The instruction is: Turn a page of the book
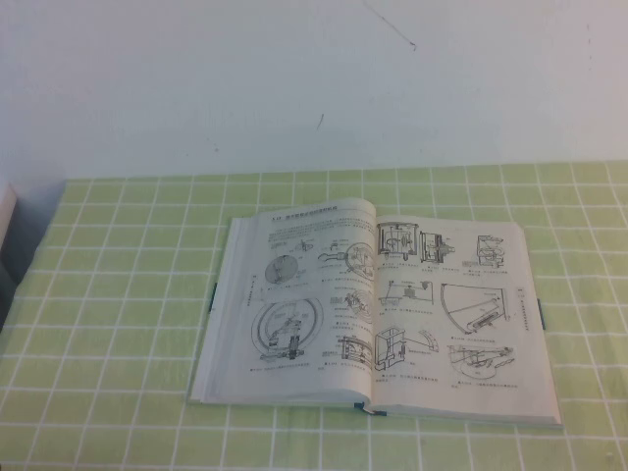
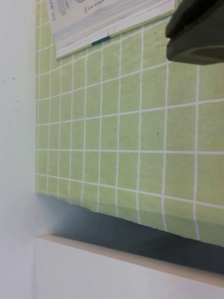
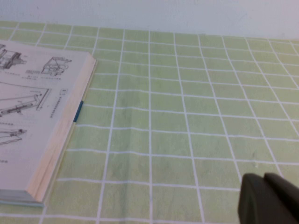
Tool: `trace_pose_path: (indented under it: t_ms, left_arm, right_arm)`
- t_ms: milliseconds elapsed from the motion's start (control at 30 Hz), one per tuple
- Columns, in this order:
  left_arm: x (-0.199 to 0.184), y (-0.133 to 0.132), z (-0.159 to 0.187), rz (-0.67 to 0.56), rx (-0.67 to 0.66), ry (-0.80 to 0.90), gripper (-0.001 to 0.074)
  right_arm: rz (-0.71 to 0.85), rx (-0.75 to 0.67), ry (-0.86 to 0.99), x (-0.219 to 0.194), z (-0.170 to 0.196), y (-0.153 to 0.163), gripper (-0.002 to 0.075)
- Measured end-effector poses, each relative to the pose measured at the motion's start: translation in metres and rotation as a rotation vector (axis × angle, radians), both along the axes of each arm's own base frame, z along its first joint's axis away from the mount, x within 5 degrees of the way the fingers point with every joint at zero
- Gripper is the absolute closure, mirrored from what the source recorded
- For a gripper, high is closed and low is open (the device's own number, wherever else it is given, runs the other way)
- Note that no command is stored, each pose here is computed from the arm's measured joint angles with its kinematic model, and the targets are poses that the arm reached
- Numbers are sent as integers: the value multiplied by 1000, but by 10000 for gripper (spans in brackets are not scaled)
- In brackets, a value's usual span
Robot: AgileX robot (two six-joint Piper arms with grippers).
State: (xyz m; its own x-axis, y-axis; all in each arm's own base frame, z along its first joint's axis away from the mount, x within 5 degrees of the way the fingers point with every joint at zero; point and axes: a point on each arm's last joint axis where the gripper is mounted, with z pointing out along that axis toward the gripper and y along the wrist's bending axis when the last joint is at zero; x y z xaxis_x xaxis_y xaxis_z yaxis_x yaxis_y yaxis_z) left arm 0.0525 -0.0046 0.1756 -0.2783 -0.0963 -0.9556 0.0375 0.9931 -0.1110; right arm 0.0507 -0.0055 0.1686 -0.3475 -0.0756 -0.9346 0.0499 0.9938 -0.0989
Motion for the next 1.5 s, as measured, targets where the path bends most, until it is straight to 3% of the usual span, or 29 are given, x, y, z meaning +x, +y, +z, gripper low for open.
trace_pose_path:
  t_ms: [1333,1500]
  left_arm:
    - [0,0,0,0,0,0,738]
    - [2,0,4,5,-3,-60,738]
  right_arm:
    - [0,0,0,0,0,0,729]
    - [0,0,0,0,0,0,729]
